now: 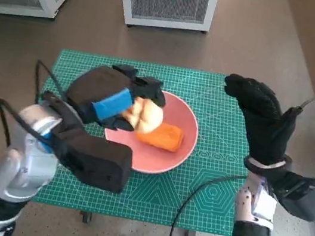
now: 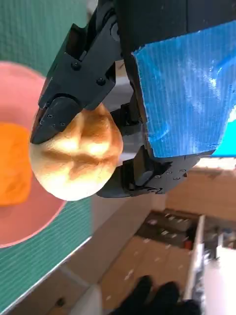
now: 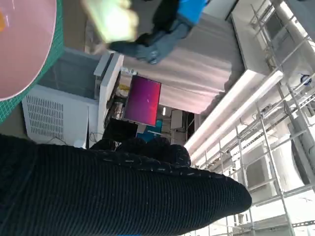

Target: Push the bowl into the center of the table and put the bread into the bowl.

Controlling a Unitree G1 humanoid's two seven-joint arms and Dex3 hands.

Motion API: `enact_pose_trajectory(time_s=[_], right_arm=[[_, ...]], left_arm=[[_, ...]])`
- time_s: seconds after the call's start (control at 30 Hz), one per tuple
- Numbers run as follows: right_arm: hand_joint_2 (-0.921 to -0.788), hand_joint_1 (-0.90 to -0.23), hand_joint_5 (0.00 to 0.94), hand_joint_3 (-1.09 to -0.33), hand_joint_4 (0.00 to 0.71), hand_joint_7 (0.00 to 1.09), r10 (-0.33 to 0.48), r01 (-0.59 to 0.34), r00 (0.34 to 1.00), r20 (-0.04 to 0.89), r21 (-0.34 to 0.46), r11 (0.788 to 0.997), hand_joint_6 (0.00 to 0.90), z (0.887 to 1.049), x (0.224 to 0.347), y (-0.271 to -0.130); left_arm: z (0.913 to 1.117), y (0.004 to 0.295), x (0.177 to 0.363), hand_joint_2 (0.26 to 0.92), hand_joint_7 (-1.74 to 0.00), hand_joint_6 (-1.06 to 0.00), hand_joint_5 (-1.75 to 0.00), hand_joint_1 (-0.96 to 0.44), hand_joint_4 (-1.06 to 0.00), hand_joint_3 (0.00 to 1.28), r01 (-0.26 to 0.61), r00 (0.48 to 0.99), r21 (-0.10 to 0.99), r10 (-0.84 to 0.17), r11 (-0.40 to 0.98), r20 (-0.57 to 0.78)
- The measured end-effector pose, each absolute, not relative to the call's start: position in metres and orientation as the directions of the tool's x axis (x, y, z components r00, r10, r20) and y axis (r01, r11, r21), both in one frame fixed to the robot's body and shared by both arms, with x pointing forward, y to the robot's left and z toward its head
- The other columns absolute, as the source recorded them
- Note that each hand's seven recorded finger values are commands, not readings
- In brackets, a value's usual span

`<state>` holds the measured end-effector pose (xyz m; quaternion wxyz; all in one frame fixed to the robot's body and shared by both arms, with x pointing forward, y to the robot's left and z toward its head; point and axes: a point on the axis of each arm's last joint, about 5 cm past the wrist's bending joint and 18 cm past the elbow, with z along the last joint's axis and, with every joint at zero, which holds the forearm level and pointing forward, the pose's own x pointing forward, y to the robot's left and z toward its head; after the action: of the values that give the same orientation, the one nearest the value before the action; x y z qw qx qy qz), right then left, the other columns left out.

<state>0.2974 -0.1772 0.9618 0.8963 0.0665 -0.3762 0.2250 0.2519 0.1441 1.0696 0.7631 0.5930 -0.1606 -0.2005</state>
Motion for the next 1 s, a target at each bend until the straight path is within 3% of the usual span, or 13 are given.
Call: enact_pose_trajectory(time_s=[0.07,0.1,0.13,0.27,0.47,0.73,1.0], right_arm=[[-0.921,-0.588,0.002,-0.657,0.257,0.01,0.352,-0.451,0.616,0.705,-0.051,0.891,0.340,0.9618,0.2970,-0.1779],[-0.921,-0.588,0.002,-0.657,0.257,0.01,0.351,-0.449,0.616,0.705,-0.051,0.892,0.340,0.9618,0.2968,-0.1784],[-0.921,-0.587,0.002,-0.657,0.257,0.01,0.349,-0.447,0.617,0.705,-0.051,0.893,0.340,0.9616,0.2965,-0.1790],[-0.921,-0.585,0.000,-0.657,0.254,0.01,0.342,-0.439,0.619,0.707,-0.049,0.897,0.339,0.9611,0.2958,-0.1804],[-0.921,-0.586,0.000,-0.655,0.253,0.01,0.334,-0.432,0.622,0.708,-0.045,0.901,0.339,0.9601,0.2950,-0.1809],[-0.921,-0.585,0.000,-0.657,0.252,0.01,0.328,-0.429,0.627,0.707,-0.038,0.902,0.339,0.9584,0.2939,-0.1799],[-0.921,-0.585,0.000,-0.658,0.251,0.01,0.328,-0.435,0.626,0.707,-0.032,0.900,0.338,0.9571,0.2926,-0.1762]], left_arm=[[1.0668,0.1440,0.2544,0.920,-1.26,-0.49,-1.26,0.00,-0.63,0.15,0.131,0.868,0.968,-0.497,0.215,-0.007],[1.0659,0.1440,0.2553,0.880,-1.04,-0.44,-0.97,0.01,-0.55,0.15,0.136,0.868,0.967,-0.496,0.216,-0.012],[1.0650,0.1438,0.2560,0.864,-0.81,-0.45,-0.69,0.02,-0.55,0.12,0.141,0.869,0.966,-0.495,0.218,-0.015],[1.0636,0.1428,0.2570,0.863,-0.30,-0.47,-0.15,-0.03,-0.48,0.04,0.157,0.870,0.962,-0.492,0.225,-0.027],[1.0627,0.1416,0.2568,0.869,-0.11,-0.46,-0.02,-0.11,-0.41,0.01,0.186,0.878,0.957,-0.474,0.224,-0.060],[1.0660,0.1412,0.2535,0.866,-0.04,-0.43,0.00,-0.15,-0.34,0.00,0.176,0.885,0.959,-0.463,0.221,-0.055],[1.0715,0.1495,0.2475,0.860,-0.04,-0.45,0.00,-0.16,-0.34,0.00,0.162,0.881,0.946,-0.473,0.282,-0.010]])
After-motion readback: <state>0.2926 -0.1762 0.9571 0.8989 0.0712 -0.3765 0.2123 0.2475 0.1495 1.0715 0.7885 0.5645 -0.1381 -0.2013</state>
